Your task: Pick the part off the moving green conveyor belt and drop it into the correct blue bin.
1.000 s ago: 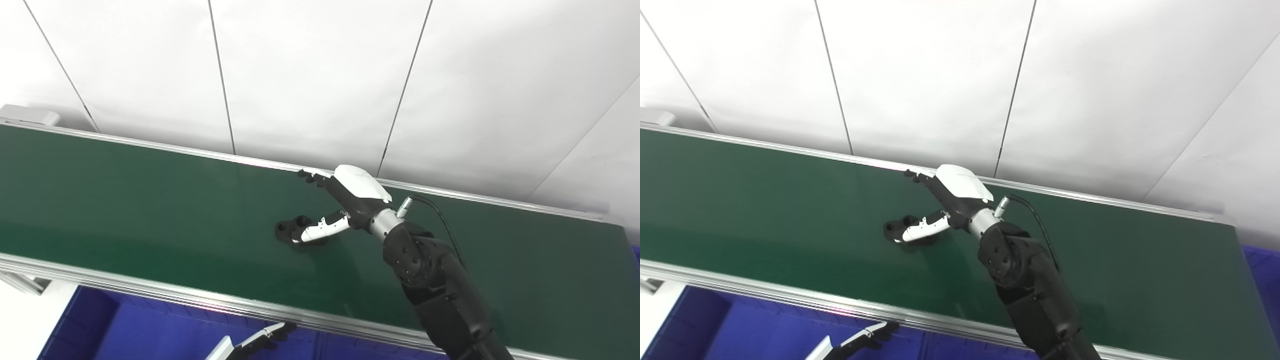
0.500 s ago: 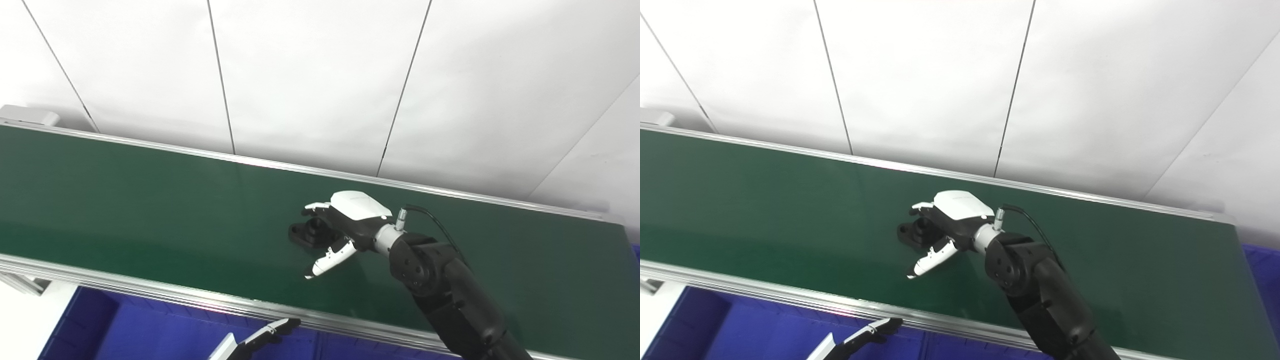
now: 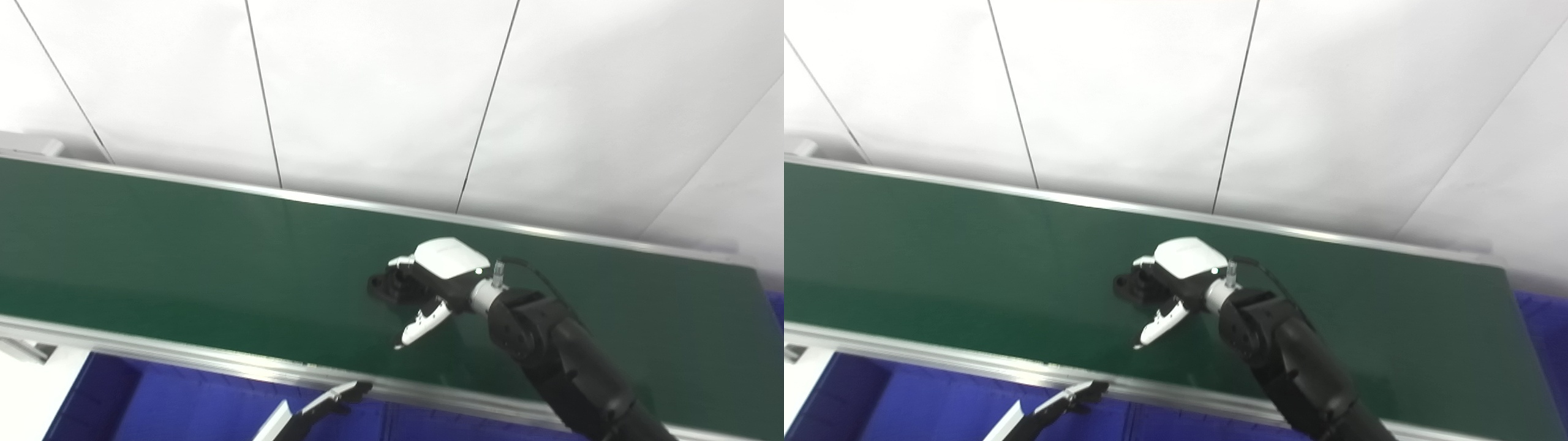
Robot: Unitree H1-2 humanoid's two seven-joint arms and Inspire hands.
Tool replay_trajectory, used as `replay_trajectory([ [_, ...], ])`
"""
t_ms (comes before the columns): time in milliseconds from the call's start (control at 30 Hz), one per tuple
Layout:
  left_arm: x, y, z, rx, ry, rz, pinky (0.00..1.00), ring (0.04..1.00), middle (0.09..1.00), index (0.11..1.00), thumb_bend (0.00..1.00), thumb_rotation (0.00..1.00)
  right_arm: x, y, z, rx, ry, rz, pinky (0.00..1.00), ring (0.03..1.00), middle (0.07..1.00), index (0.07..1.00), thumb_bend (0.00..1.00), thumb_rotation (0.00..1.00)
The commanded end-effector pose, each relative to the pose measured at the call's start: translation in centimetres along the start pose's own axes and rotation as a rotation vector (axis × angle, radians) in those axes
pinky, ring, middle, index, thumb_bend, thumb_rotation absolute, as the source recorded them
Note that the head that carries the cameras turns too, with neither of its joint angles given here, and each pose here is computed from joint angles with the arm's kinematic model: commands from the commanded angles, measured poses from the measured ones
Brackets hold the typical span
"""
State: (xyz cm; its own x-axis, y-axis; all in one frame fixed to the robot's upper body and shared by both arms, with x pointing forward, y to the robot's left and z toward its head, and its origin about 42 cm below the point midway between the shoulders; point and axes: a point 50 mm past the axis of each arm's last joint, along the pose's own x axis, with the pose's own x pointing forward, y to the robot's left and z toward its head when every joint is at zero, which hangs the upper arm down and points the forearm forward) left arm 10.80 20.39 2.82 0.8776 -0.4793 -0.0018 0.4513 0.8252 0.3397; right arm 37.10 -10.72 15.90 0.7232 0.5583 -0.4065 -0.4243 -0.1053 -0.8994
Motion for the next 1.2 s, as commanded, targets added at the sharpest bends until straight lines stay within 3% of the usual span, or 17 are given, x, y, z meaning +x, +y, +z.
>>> replay_trajectory([
  [0, 0.1, 0.1, 1.1, -0.015, -0.062, 0.012, 0.77, 0.838, 0.882, 0.868, 0.68, 0.71, -0.2, -0.1, 0.3, -0.020, -0.040, -0.035, 0.74, 0.800, 0.829, 0.842, 0.77, 0.36],
  [33, 0.1, 0.1, 1.1, -0.013, -0.063, 0.012, 0.78, 0.842, 0.883, 0.870, 0.68, 0.71, -0.3, 0.1, 0.3, -0.008, -0.042, -0.047, 0.60, 0.711, 0.786, 0.816, 0.72, 0.15],
  [67, 0.2, 0.1, 1.2, -0.013, -0.066, 0.013, 0.78, 0.844, 0.884, 0.870, 0.68, 0.71, -0.5, 0.5, 0.2, -0.006, -0.049, -0.070, 0.55, 0.680, 0.771, 0.808, 0.71, 0.07],
  [100, 0.2, 0.1, 1.2, -0.013, -0.068, 0.014, 0.77, 0.840, 0.881, 0.869, 0.66, 0.70, -0.7, 0.7, 0.2, -0.006, -0.054, -0.087, 0.41, 0.531, 0.744, 0.761, 0.58, 0.02],
  [200, 0.3, 0.2, 1.4, -0.017, -0.073, 0.011, 0.78, 0.842, 0.880, 0.868, 0.66, 0.70, -1.0, 1.6, -0.1, -0.050, -0.090, -0.134, 0.33, 0.469, 0.717, 0.700, 0.52, 0.00],
  [267, 0.3, 0.3, 1.6, -0.020, -0.077, 0.009, 0.79, 0.846, 0.881, 0.870, 0.65, 0.69, -1.3, 2.3, -0.4, -0.086, -0.116, -0.163, 0.30, 0.406, 0.566, 0.559, 0.51, 0.00],
  [333, 0.3, 0.3, 1.7, -0.020, -0.080, 0.009, 0.77, 0.840, 0.876, 0.866, 0.65, 0.69, -1.5, 2.8, -0.7, -0.110, -0.132, -0.179, 0.28, 0.380, 0.505, 0.533, 0.51, 0.00],
  [433, 0.4, 0.4, 1.8, -0.022, -0.082, 0.012, 0.76, 0.835, 0.872, 0.861, 0.66, 0.69, -1.8, 3.5, -1.3, -0.135, -0.167, -0.211, 0.28, 0.362, 0.481, 0.540, 0.51, 0.00],
  [567, 0.5, 0.4, 1.8, -0.018, -0.082, 0.019, 0.76, 0.829, 0.865, 0.855, 0.67, 0.71, -2.3, 4.9, -2.4, -0.167, -0.209, -0.261, 0.26, 0.439, 0.519, 0.469, 0.52, 0.00],
  [633, 0.6, 0.4, 1.9, -0.024, -0.084, 0.022, 0.75, 0.826, 0.865, 0.854, 0.67, 0.70, -2.4, 5.5, -2.8, -0.180, -0.212, -0.282, 0.21, 0.443, 0.432, 0.494, 0.52, 0.00],
  [733, 0.7, 0.5, 1.9, -0.023, -0.087, 0.021, 0.76, 0.830, 0.866, 0.855, 0.67, 0.70, -2.5, 5.8, -3.0, -0.190, -0.223, -0.313, 0.20, 0.444, 0.419, 0.495, 0.52, 0.00],
  [800, 0.7, 0.5, 1.9, -0.018, -0.087, 0.019, 0.76, 0.834, 0.868, 0.857, 0.67, 0.70, -2.6, 5.9, -3.1, -0.197, -0.233, -0.335, 0.22, 0.375, 0.461, 0.511, 0.52, 0.00],
  [900, 0.8, 0.5, 1.8, -0.020, -0.083, 0.021, 0.75, 0.826, 0.865, 0.854, 0.69, 0.71, -2.7, 6.2, -3.1, -0.202, -0.240, -0.345, 0.32, 0.403, 0.530, 0.485, 0.52, 0.00],
  [1167, 0.7, 0.5, 1.8, -0.018, -0.083, 0.019, 0.76, 0.831, 0.869, 0.853, 0.67, 0.71, -4.4, 4.6, -1.7, -0.118, -0.242, -0.423, 0.40, 0.446, 0.550, 0.450, 0.51, 0.00],
])
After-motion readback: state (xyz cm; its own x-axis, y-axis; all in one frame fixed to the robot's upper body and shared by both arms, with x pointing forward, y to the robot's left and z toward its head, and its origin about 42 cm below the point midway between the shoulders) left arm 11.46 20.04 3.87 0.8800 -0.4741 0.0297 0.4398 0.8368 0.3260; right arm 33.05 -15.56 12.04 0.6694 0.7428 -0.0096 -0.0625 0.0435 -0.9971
